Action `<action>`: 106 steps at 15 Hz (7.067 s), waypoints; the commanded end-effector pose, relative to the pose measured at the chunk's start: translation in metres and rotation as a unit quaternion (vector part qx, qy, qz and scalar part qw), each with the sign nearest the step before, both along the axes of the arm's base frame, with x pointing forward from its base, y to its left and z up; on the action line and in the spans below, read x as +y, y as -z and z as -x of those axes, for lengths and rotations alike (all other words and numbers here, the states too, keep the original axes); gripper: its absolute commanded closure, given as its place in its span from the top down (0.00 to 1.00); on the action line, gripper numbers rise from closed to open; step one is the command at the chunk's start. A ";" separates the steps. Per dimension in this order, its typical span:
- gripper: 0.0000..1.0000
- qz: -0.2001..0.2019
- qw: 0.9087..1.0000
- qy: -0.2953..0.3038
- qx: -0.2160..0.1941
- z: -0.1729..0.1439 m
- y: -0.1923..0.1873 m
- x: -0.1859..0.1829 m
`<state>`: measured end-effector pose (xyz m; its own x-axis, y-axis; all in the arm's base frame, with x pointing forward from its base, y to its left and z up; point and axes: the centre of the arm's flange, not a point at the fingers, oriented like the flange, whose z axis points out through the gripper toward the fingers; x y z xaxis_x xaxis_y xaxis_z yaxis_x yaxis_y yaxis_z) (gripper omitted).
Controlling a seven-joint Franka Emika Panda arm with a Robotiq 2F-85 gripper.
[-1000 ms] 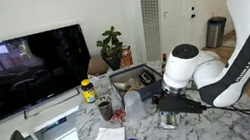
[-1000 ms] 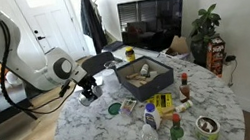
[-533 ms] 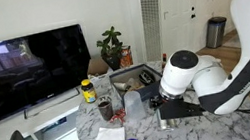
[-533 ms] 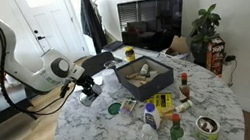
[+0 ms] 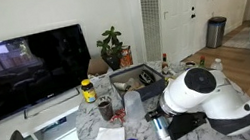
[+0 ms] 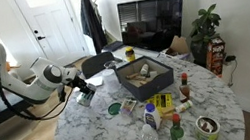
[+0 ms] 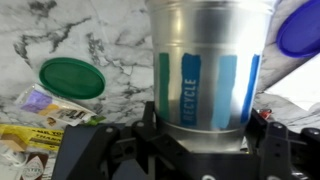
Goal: Turn the silver cup over and turn the plastic cup over and then put it on the silver cup
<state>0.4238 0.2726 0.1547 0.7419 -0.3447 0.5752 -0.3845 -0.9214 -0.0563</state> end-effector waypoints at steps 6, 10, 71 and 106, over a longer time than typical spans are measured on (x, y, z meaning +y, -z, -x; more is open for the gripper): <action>0.82 0.046 0.995 -0.071 -0.056 0.004 0.012 0.004; 0.57 0.052 0.992 -0.089 -0.078 -0.002 0.024 0.005; 1.00 0.026 0.904 -0.400 0.148 -0.168 -0.110 -0.033; 1.00 0.031 0.936 -0.325 0.133 -0.205 -0.041 -0.061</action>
